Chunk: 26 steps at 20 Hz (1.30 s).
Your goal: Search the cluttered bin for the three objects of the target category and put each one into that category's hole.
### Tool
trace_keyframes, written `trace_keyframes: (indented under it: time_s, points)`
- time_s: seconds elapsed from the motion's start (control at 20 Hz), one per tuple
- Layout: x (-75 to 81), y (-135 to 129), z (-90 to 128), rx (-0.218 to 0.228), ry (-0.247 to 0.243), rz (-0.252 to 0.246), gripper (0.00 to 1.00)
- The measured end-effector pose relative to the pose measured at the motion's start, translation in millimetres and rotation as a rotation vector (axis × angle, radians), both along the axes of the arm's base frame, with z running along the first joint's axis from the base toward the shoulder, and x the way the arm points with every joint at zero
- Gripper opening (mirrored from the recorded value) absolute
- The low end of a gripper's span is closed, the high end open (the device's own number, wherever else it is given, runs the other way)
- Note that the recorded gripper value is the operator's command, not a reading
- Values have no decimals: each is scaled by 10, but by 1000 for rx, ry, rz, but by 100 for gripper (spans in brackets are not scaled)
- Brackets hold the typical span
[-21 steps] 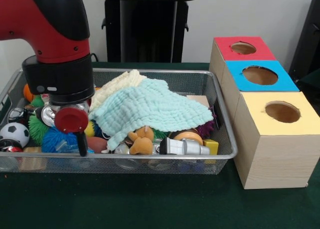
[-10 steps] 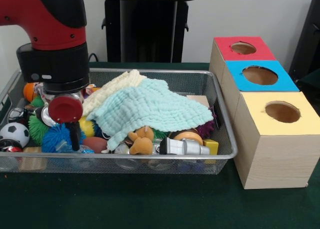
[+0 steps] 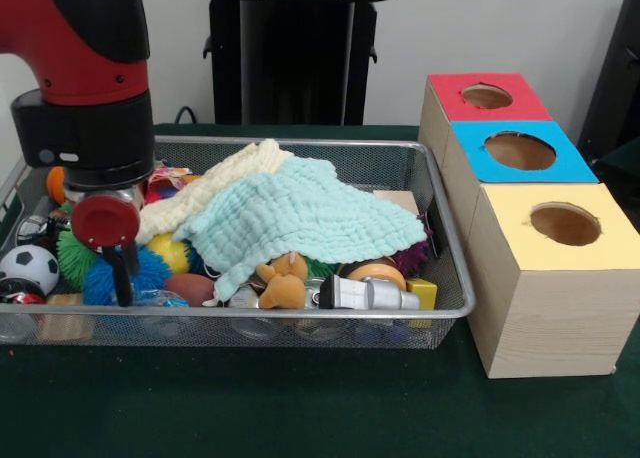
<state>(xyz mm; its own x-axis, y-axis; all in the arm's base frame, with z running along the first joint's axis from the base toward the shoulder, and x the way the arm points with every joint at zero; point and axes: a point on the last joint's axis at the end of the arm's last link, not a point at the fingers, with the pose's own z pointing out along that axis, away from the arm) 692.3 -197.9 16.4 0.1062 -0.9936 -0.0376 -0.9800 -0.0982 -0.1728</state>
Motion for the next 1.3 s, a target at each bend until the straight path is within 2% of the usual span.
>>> trace_keyframes:
  time_s: [0.2, 0.45, 0.75, 0.8, 1.0, 1.2, 1.25, 1.3]
  points:
    - [-62, -12, -133, 15, 9, -5, 100]
    - [-114, -42, -123, 34, -14, -20, 100]
    - [-365, -14, 38, 45, -50, -40, 100]
    - [-477, -11, 114, 44, -60, -62, 100]
    - [-674, -54, 187, 39, -78, -121, 100]
    - [-854, -131, 157, 41, -90, -186, 100]
    - [-956, -164, 108, 50, -98, -215, 100]
    - [-996, -181, 83, 53, -100, -224, 100]
